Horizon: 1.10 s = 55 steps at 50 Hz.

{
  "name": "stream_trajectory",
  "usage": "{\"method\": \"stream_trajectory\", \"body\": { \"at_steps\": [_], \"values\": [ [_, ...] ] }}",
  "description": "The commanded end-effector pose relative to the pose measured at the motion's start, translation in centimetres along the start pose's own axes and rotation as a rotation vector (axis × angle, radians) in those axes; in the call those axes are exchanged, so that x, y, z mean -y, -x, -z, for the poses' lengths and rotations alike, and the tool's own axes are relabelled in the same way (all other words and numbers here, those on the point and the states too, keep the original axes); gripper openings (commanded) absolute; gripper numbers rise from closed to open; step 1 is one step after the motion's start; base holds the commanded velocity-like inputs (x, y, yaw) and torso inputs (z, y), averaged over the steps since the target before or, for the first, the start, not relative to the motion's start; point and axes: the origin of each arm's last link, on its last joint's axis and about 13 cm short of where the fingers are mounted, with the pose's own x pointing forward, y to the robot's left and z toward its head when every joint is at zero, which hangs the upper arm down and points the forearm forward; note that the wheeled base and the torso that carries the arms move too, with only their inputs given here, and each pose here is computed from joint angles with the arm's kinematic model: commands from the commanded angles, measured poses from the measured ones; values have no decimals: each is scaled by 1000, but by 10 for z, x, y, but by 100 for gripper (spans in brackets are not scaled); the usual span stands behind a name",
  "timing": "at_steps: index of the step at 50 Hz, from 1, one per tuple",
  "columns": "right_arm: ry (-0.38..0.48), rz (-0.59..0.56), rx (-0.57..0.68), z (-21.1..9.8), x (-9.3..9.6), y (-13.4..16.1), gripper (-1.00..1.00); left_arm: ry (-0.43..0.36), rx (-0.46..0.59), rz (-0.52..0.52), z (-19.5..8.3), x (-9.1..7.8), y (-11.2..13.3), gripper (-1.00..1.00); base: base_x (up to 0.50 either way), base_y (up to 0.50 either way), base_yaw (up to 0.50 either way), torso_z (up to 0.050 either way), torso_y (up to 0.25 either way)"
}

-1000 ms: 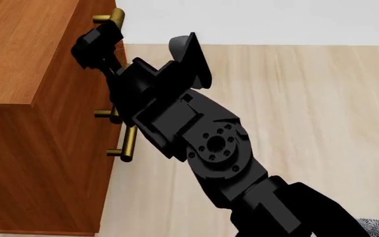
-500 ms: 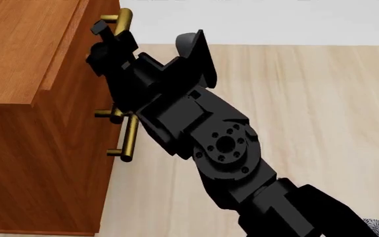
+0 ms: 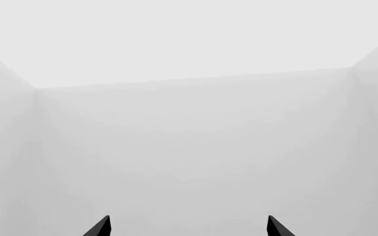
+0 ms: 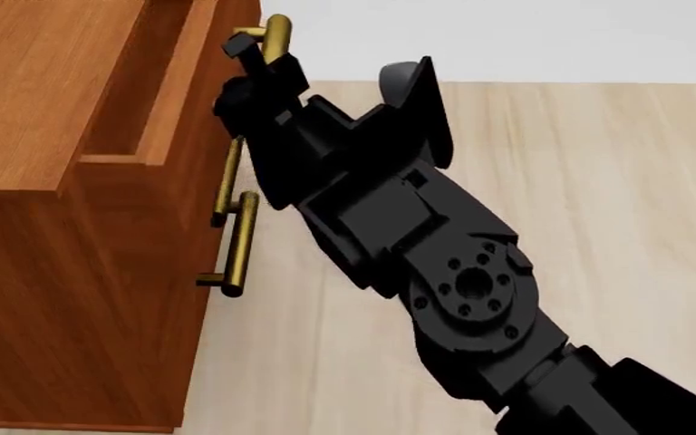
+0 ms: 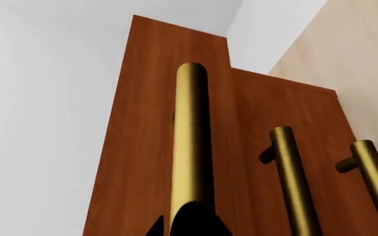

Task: Close the bottom drawer of the cabinet and open the top drawer.

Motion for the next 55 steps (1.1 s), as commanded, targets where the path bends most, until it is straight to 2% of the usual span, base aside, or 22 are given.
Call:
{"method": "stream_trajectory", "body": {
  "at_steps": [1,13,28,55],
  "values": [
    [45,-107,54,-15,-16,13,-100,3,5,4,-2,1,0,100,-11,0,-2,0,0],
    [33,-107,86,-23,-5,27,-100,5,6,9,-1,3,-1,100,0,0,-1,2,4],
    [28,-111,129,-32,-2,43,-100,12,10,19,-2,5,-3,100,-2,0,-1,1,5],
    [25,-103,145,-38,-2,41,-100,15,12,21,-2,6,-5,100,-3,0,-1,2,5]
  ]
}}
